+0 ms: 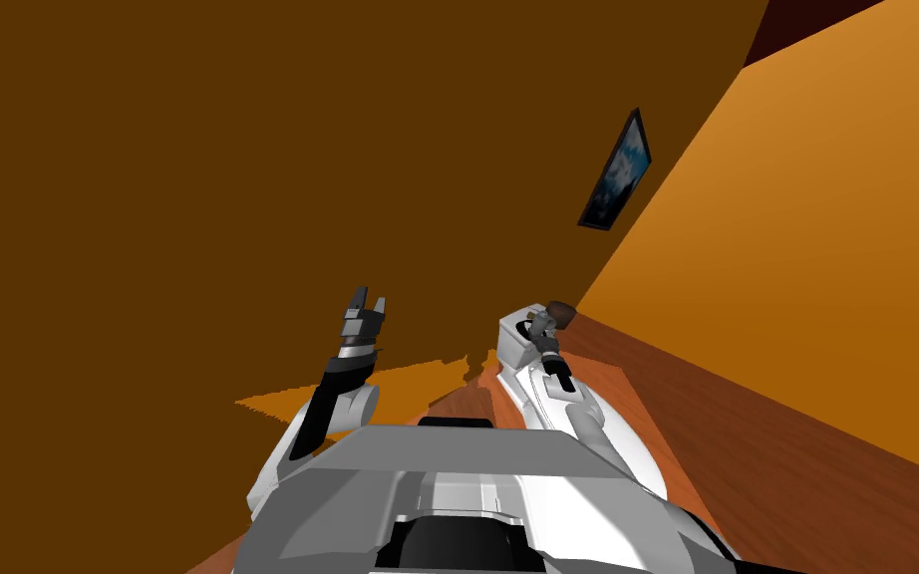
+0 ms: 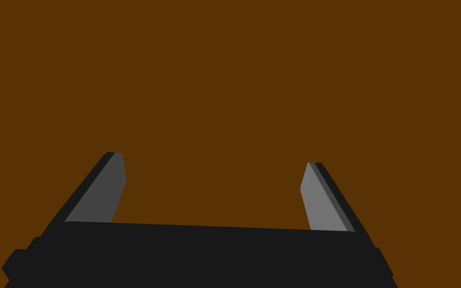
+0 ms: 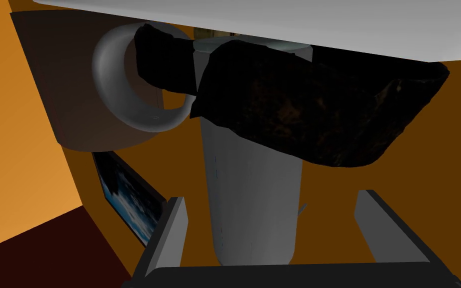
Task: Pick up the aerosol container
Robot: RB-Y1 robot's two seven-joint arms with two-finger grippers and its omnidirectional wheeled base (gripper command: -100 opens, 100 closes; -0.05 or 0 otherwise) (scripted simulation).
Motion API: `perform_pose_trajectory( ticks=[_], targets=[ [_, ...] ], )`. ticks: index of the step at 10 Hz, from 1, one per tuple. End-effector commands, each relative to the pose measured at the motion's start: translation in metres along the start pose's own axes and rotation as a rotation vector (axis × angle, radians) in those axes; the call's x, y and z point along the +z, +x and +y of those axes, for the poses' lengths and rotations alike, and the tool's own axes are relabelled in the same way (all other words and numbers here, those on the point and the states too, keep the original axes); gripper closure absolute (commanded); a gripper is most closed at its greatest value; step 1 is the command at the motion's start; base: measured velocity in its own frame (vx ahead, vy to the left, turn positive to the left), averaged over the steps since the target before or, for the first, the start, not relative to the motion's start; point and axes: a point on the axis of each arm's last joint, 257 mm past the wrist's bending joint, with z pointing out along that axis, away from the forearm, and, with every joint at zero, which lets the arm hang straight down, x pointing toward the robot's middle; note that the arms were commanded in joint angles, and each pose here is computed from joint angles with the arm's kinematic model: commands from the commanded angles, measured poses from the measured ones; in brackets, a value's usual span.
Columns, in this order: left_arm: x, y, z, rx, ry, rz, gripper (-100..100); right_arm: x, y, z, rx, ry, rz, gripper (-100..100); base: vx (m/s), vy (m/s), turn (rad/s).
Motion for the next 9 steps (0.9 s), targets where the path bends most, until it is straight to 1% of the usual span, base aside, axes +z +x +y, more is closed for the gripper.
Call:
perform_pose_trajectory(
  ticks=[1,2,3,4,5,6,7,8,9],
  targets=[
    [0.0,0.0,0.0,0.0,0.0,0.0,0,0.001,0.0,0.017,0.0,-0.02,0.002,-100,0.024,-0.054,-0.131],
    [0.0,0.0,0.0,0.0,0.0,0.0,0,0.001,0.001,0.02,-0.027,-0.032,0.005,-100,0.013,-0.031,0.037],
    [0.0,0.0,0.0,0.0,0.0,0.0,0,0.009,-0.008,0.046,0.023,-0.045,-0.01,-100,0.02,-0.071,-0.205],
    [0.0,0.0,0.0,0.0,0.0,0.0,0,0.008,-0.005,0.053,0.004,-0.057,-0.004,-100,0.021,-0.062,-0.156],
    [0.0,0.0,0.0,0.0,0.0,0.0,0,0.008,-0.004,0.056,-0.023,-0.068,0.0,-100,0.007,-0.02,-0.014],
    [0.0,0.0,0.0,0.0,0.0,0.0,0,0.008,-0.004,0.057,-0.031,-0.072,0.001,-100,-0.001,0.003,0.014],
    [0.0,0.0,0.0,0.0,0.0,0.0,0,0.015,-0.014,0.083,0.009,-0.087,-0.014,-100,0.016,-0.052,-0.301],
    [0.0,0.0,0.0,0.0,0.0,0.0,0,0.013,-0.012,0.09,-0.009,-0.098,-0.009,-100,0.028,-0.052,-0.136],
    [0.0,0.0,0.0,0.0,0.0,0.0,0,0.013,-0.011,0.092,-0.032,-0.107,-0.006,-100,0.012,-0.023,0.042]
  ],
)
